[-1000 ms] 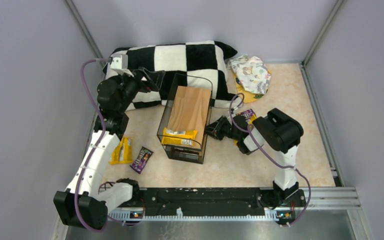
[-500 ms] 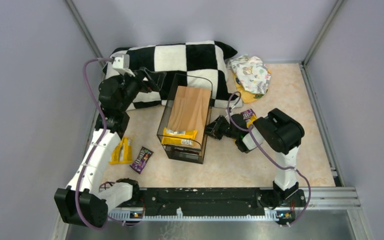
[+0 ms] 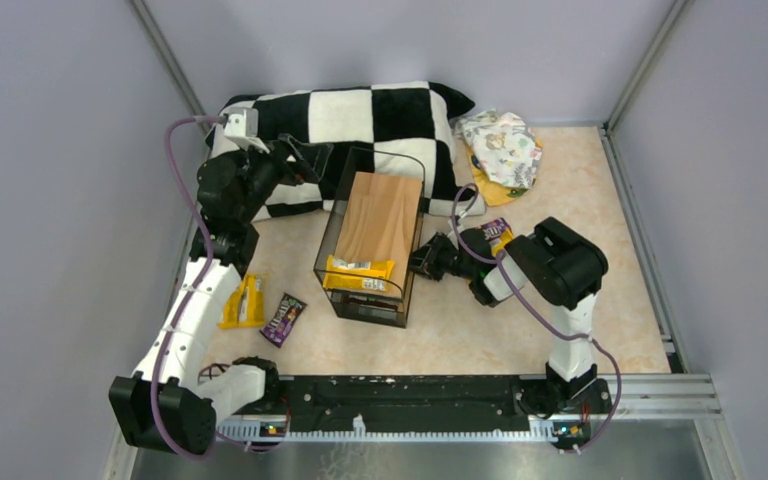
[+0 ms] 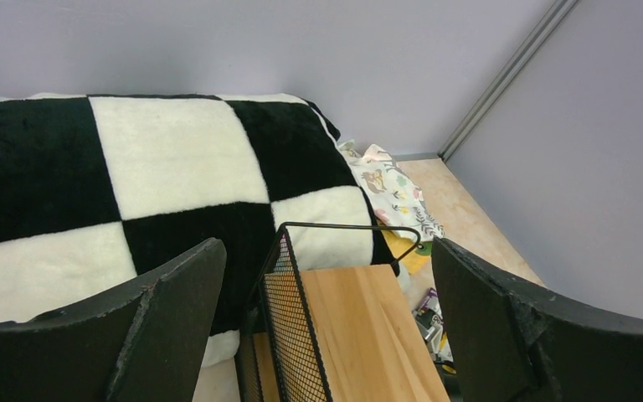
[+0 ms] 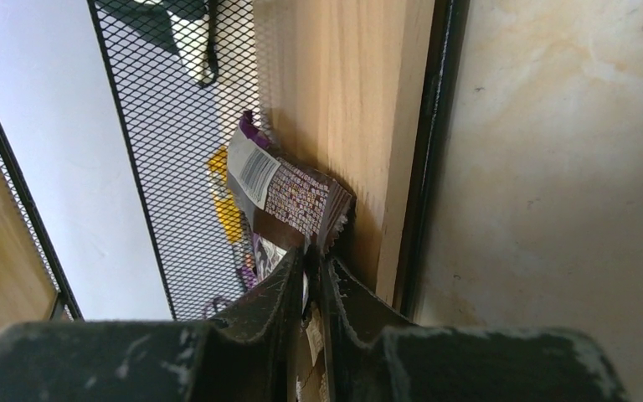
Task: Place and organize the candy bags onto the shelf
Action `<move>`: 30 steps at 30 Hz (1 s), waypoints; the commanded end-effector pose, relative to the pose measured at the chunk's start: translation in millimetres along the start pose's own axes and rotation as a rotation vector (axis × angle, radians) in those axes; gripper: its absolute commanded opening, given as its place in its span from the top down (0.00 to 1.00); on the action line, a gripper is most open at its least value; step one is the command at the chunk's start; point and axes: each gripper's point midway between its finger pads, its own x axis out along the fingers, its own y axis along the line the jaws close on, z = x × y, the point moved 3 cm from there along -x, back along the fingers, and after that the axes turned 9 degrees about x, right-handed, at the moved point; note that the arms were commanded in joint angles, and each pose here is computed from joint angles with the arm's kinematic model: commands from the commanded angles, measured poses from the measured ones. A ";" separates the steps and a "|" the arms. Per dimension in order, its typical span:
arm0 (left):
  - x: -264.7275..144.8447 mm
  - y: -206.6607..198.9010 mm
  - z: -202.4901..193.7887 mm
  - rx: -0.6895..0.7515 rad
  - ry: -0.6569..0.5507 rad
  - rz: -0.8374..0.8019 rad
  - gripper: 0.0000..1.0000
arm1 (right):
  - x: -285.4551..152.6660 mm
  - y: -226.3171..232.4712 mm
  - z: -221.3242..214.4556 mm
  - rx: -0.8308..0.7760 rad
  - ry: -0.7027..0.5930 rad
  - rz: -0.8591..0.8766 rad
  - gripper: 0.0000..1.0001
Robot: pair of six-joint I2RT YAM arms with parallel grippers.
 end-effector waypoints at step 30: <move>5.4 -1.0 4.0 -0.003 -0.037 -0.029 0.01 | -232.0 -12.9 123.1 -0.198 -0.380 -0.400 0.34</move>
